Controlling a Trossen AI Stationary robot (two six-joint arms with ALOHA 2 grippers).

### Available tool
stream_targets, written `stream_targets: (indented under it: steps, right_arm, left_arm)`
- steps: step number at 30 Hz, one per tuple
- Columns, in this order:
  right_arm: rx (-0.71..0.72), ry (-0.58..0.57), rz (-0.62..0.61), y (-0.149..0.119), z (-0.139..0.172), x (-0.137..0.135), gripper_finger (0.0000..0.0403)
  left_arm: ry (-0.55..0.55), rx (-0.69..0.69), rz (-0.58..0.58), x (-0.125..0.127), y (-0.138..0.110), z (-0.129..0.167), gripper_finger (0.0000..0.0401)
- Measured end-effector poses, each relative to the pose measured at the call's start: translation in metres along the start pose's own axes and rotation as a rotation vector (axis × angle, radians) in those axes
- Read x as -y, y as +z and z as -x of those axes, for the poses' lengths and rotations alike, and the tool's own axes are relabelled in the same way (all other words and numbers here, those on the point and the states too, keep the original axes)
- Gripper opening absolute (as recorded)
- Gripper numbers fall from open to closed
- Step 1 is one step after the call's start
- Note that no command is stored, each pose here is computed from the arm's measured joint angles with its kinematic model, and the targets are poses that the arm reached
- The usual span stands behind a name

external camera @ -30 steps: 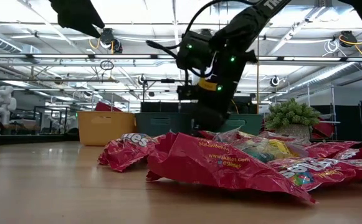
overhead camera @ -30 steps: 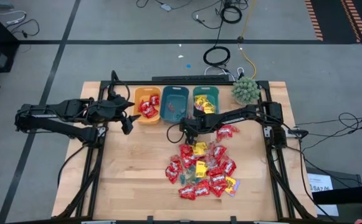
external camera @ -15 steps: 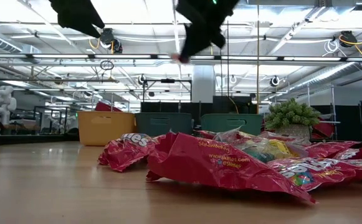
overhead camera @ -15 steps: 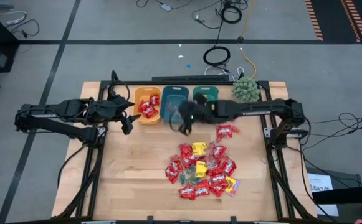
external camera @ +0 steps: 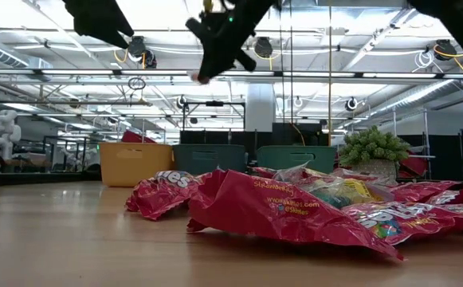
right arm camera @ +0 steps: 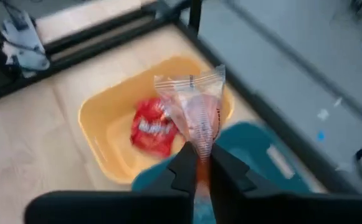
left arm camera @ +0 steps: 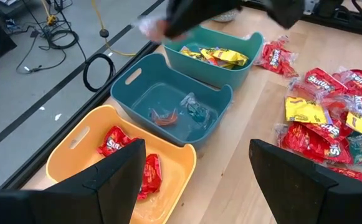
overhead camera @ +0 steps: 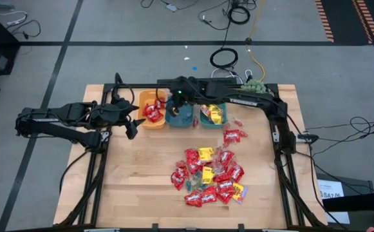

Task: Sort candy
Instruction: Put the transparent orange gummy into the blue bin, then put the transparent red gummy into the blue bin

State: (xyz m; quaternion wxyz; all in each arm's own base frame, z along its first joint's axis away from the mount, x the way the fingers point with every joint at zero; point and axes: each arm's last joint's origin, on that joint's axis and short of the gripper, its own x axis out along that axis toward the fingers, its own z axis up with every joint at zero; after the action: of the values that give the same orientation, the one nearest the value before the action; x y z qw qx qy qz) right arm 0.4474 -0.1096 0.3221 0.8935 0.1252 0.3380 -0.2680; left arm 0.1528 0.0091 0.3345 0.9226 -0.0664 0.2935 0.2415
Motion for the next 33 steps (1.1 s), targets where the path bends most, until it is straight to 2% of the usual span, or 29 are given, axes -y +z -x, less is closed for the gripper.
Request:
stream_targets:
  steps: [4,7,12,17,23,26,29,33]
  right_arm:
    - [-0.15,-0.026,-0.061,-0.014,-0.019,0.012,0.0071]
    - [-0.21,-0.059,-0.124,-0.02,-0.024,0.019,0.0111]
    - [-0.22,-0.07,-0.131,-0.019,-0.02,0.024,0.0176]
    - [-0.205,-0.064,-0.134,-0.015,-0.013,0.025,0.0218]
    - [-0.219,-0.056,-0.127,-0.016,-0.012,0.025,0.0233]
    - [-0.261,0.031,-0.108,-0.018,-0.012,0.022,0.0231]
    - [-0.356,0.1,-0.027,-0.026,-0.009,0.018,0.0226]
    - [-0.503,0.066,0.123,-0.048,-0.003,0.008,0.0218]
  left_arm:
    - [0.0,0.001,0.0,0.0,0.0,0.0,0.0297]
    - [0.0,0.001,0.0,0.0,0.0,0.0,0.0297]
    - [0.0,0.001,0.001,0.0,0.0,0.0,0.0297]
    - [0.0,0.001,0.001,0.0,0.0,0.0,0.0297]
    - [0.0,0.0,0.001,0.0,0.0,0.0,0.0297]
    - [0.0,0.001,0.001,0.0,0.0,0.0,0.0297]
    - [0.0,0.001,0.001,0.0,0.0,0.0,0.0297]
    - [0.0,0.001,0.001,0.0,0.0,0.0,0.0297]
